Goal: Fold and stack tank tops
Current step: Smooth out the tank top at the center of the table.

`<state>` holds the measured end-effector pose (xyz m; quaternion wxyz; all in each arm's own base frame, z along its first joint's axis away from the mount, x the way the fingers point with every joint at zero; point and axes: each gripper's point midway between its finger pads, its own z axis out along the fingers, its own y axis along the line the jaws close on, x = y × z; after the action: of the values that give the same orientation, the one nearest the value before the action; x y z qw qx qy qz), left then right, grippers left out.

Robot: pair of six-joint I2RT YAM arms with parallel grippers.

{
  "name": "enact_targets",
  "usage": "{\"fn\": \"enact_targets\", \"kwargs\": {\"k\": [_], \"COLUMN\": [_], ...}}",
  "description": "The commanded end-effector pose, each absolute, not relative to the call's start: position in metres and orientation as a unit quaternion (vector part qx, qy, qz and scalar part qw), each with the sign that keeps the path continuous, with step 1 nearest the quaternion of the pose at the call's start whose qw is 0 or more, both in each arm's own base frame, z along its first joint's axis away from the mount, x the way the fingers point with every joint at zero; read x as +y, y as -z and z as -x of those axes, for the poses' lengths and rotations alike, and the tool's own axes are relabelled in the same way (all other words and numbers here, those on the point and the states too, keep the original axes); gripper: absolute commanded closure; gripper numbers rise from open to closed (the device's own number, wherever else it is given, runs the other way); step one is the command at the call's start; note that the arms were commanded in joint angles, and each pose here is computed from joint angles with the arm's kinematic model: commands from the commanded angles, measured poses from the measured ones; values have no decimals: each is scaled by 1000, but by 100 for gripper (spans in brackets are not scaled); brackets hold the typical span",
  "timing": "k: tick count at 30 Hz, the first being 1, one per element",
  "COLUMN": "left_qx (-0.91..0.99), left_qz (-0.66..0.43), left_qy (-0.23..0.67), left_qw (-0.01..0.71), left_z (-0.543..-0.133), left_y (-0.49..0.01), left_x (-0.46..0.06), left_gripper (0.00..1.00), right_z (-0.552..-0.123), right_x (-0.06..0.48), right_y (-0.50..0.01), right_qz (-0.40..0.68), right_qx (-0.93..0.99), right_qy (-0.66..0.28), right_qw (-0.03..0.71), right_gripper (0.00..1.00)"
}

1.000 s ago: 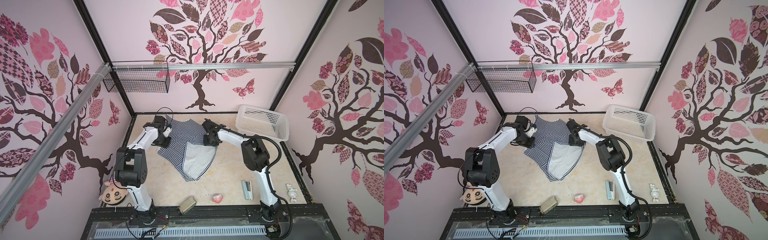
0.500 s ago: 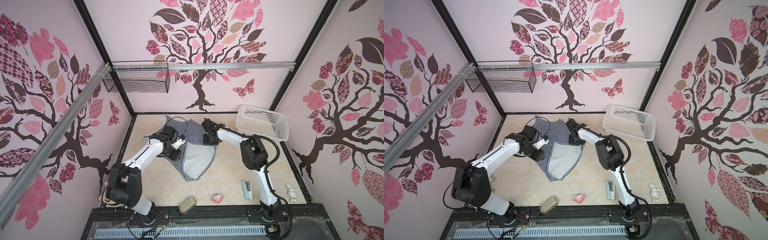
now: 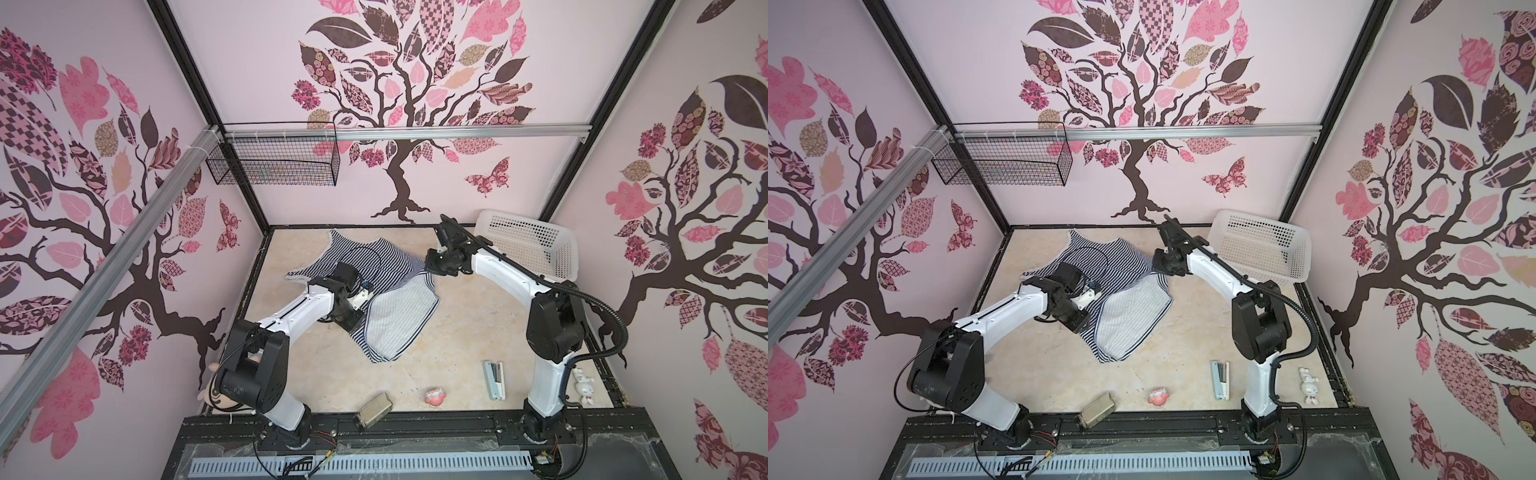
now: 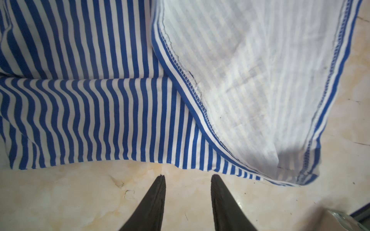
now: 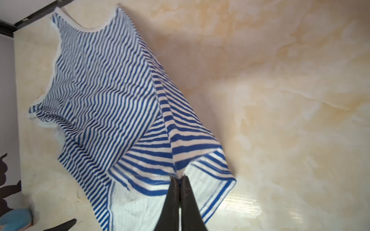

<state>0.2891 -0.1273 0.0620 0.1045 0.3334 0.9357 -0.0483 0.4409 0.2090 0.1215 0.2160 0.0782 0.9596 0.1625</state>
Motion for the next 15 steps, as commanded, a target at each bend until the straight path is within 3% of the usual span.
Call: {"fn": "enact_targets", "kwargs": {"k": [1, 8, 15], "left_qx": [936, 943, 937], "left_qz": [-328, -319, -327], "left_qy": [29, -57, -120], "left_qw": [121, 71, 37], "left_z": [-300, -312, -319], "left_y": [-56, -21, 3], "left_x": [-124, -97, -76], "left_gripper": [58, 59, 60], "right_z": [-438, -444, -459], "right_x": [182, 154, 119], "right_y": [-108, -80, -84], "right_qz": [-85, -95, -121], "right_qx": [963, 971, 969], "right_qy": [-156, -121, -35], "right_qw": [202, 184, 214], "right_gripper": [95, 92, 92]}}
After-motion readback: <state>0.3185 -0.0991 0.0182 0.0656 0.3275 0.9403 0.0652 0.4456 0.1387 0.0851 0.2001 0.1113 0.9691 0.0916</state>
